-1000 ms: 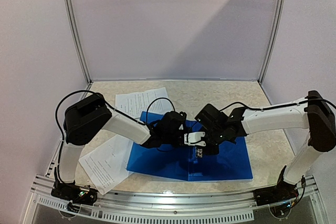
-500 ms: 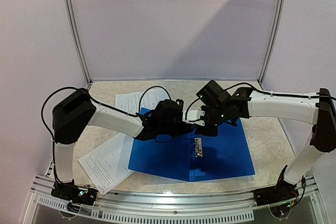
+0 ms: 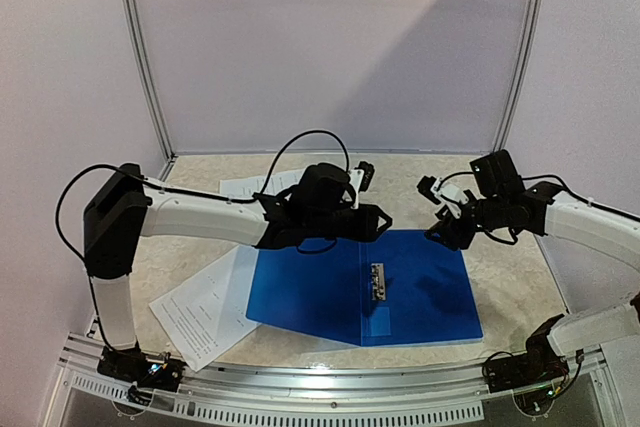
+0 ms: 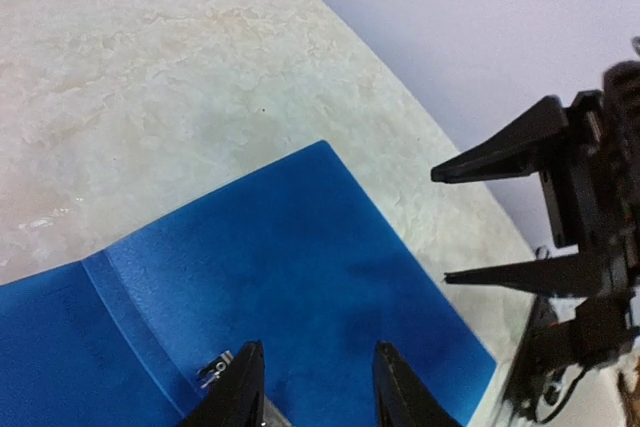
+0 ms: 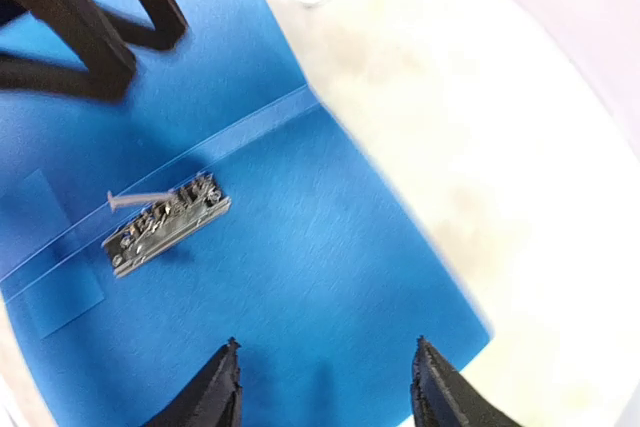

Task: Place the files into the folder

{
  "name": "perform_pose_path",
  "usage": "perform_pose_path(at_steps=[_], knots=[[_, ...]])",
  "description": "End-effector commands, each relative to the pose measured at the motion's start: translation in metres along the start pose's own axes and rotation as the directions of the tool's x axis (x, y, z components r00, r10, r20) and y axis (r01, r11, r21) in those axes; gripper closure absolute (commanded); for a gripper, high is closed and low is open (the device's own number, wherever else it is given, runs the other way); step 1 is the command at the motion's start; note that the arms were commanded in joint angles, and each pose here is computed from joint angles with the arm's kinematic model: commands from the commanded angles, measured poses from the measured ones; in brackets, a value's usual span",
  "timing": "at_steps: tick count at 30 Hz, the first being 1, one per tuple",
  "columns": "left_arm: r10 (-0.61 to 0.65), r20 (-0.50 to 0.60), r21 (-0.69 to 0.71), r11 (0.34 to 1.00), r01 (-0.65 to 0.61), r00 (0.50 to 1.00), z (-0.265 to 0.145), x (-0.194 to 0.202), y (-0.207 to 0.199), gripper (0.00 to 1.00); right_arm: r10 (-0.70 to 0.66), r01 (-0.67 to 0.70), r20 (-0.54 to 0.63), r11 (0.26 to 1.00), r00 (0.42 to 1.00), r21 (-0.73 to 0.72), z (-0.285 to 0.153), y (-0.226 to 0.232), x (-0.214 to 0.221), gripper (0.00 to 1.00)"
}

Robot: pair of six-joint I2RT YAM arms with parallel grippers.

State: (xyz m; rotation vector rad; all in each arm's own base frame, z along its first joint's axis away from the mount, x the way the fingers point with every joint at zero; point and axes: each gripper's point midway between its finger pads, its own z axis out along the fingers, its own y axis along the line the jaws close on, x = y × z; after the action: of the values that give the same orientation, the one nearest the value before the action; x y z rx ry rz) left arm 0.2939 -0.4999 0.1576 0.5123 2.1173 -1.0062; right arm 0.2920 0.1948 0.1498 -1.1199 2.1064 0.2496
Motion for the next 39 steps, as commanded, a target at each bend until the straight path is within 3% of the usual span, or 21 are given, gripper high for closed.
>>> perform_pose_path(at_steps=[1, 2, 4, 5, 6, 11, 19, 23, 29, 39], knots=[[0.186, -0.095, -0.065, 0.979, -0.193, 0.978, -0.028, 0.020, 0.002, 0.59, 0.108, -0.105, 0.039, 0.992, 0.993, -0.074, -0.005, 0.013, 0.023, 0.41], [0.197, -0.101, -0.067, 0.977, -0.204, 0.975, -0.033, 0.023, 0.003, 0.53, 0.110, -0.107, 0.027, 0.990, 0.994, -0.088, -0.004, 0.018, 0.032, 0.40], [0.222, -0.111, -0.040, 0.973, -0.228, 0.969, -0.042, 0.030, -0.001, 0.28, 0.107, -0.109, -0.024, 0.986, 0.994, -0.126, 0.005, 0.031, 0.058, 0.40], [0.235, -0.115, -0.014, 0.971, -0.238, 0.965, -0.045, 0.035, -0.006, 0.09, 0.104, -0.109, -0.037, 0.984, 0.994, -0.140, 0.009, 0.036, 0.066, 0.40], [0.247, -0.119, 0.000, 0.968, -0.249, 0.962, -0.046, 0.039, -0.008, 0.03, 0.103, -0.108, -0.041, 0.983, 0.994, -0.145, 0.012, 0.040, 0.073, 0.40], [0.286, -0.160, -0.048, 0.954, -0.297, 0.945, -0.043, 0.060, 0.004, 0.09, 0.109, -0.111, -0.017, 0.986, 0.994, -0.126, 0.015, 0.038, 0.084, 0.42], [0.415, -0.242, -0.104, 0.888, -0.448, 0.877, -0.024, 0.093, 0.021, 0.11, 0.145, -0.158, -0.085, 0.972, 0.986, -0.173, 0.027, 0.044, 0.107, 0.66], [0.447, -0.248, -0.062, 0.878, -0.474, 0.860, -0.019, 0.100, 0.015, 0.14, 0.142, -0.163, -0.130, 0.971, 0.981, -0.175, 0.033, 0.045, 0.118, 0.89], [0.467, -0.338, -0.086, 0.849, -0.521, 0.817, -0.006, 0.114, 0.030, 0.13, 0.141, -0.167, -0.164, 0.973, 0.976, -0.157, 0.038, 0.044, 0.128, 0.93], [0.477, -0.378, -0.115, 0.826, -0.552, 0.793, 0.007, 0.118, 0.044, 0.14, 0.127, -0.169, -0.248, 0.974, 0.960, -0.153, 0.046, 0.046, 0.150, 0.97]])
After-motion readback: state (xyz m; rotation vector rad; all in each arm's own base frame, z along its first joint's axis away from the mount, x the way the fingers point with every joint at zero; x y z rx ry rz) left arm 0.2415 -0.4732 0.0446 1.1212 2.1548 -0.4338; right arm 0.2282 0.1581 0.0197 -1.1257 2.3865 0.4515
